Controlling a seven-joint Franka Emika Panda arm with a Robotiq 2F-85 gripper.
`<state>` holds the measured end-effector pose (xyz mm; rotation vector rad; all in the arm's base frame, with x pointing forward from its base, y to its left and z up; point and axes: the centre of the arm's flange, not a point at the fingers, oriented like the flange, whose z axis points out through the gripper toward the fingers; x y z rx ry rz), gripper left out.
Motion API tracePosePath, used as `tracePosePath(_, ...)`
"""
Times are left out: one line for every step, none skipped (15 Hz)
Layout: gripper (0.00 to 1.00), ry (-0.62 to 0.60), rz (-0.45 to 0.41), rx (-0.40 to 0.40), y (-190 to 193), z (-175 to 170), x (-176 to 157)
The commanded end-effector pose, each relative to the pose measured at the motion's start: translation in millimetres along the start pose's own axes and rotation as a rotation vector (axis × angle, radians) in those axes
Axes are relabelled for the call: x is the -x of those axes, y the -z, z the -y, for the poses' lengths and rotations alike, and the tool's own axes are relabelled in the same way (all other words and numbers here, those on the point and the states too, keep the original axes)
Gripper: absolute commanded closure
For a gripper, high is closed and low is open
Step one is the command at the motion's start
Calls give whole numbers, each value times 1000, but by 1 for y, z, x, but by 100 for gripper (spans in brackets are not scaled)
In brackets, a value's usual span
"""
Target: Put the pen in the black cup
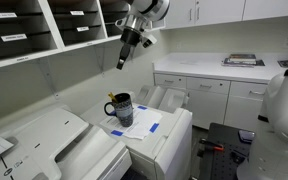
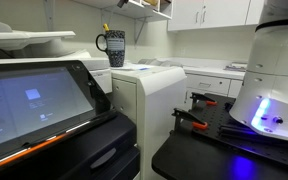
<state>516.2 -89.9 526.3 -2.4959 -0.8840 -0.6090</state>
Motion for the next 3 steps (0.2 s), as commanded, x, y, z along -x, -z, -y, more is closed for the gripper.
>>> tracePosePath(0,-100,130,119,0,21,-10)
tracePosePath(0,-128,171,144,-2,24,-13)
tracePosePath(0,-154,210,159,-4,27,-15)
